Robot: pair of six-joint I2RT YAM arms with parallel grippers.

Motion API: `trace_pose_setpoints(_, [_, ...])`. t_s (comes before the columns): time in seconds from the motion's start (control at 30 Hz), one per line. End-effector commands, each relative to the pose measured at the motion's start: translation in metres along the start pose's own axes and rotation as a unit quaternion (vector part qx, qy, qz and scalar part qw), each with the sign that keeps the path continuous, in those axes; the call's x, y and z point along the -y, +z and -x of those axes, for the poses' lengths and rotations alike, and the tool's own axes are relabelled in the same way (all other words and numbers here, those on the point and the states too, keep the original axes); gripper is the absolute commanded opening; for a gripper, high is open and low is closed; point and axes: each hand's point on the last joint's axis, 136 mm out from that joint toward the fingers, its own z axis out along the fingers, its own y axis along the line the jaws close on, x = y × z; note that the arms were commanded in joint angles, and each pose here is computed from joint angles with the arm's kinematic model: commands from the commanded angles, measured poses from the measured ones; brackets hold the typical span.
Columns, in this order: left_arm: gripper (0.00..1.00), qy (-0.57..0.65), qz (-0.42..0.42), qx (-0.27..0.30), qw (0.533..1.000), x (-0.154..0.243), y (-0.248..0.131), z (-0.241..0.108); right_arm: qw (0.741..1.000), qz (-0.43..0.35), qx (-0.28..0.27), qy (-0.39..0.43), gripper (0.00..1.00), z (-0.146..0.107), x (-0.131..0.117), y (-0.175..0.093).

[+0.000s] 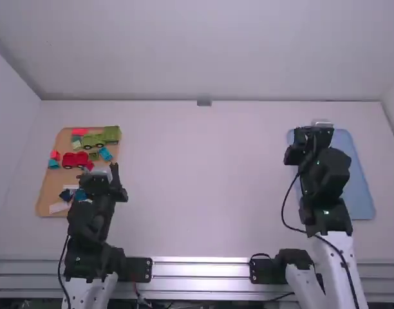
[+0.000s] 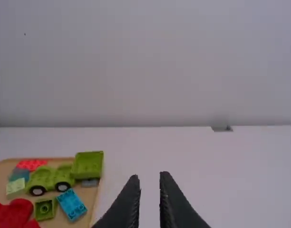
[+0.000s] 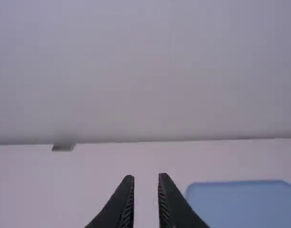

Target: Assemble lego blocks to make yellow taxi

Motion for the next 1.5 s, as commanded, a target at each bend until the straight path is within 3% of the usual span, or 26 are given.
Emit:
trace_pose_setpoints(0.0, [0.05, 0.0, -0.004, 0.006, 1.0, 0.001, -0.002, -0.008, 1.0, 0.002, 0.004, 0.003, 0.05, -0.013, -0.001, -0.01])
trace_pose_setpoints(0.1, [0.02, 0.0, -0.004, 0.006, 1.0, 0.001, -0.003, -0.018, 1.0, 0.002, 0.004, 0.003, 0.0, -0.027, -0.001, -0.017])
trace_pose_setpoints(0.57, [0.0, 0.001, -0.004, -0.025, 1.0, 0.001, 0.002, -0.074, 1.0, 0.002, 0.004, 0.003, 0.0, -0.097, -0.002, -0.038])
trace_pose_setpoints(1.03, [0.0, 0.001, -0.004, -0.025, 1.0, 0.001, 0.002, -0.074, 1.0, 0.002, 0.004, 0.003, 0.0, -0.149, -0.002, -0.042])
trace_pose_setpoints(1.27, [0.0, 0.001, -0.004, -0.025, 1.0, 0.001, 0.002, -0.074, 1.0, 0.002, 0.005, 0.003, 0.0, -0.168, -0.002, -0.04])
trace_pose_setpoints(1.47, [0.0, 0.001, -0.004, -0.025, 1.0, 0.001, 0.002, -0.074, 0.999, 0.002, 0.038, 0.002, 0.0, -0.154, -0.002, -0.045])
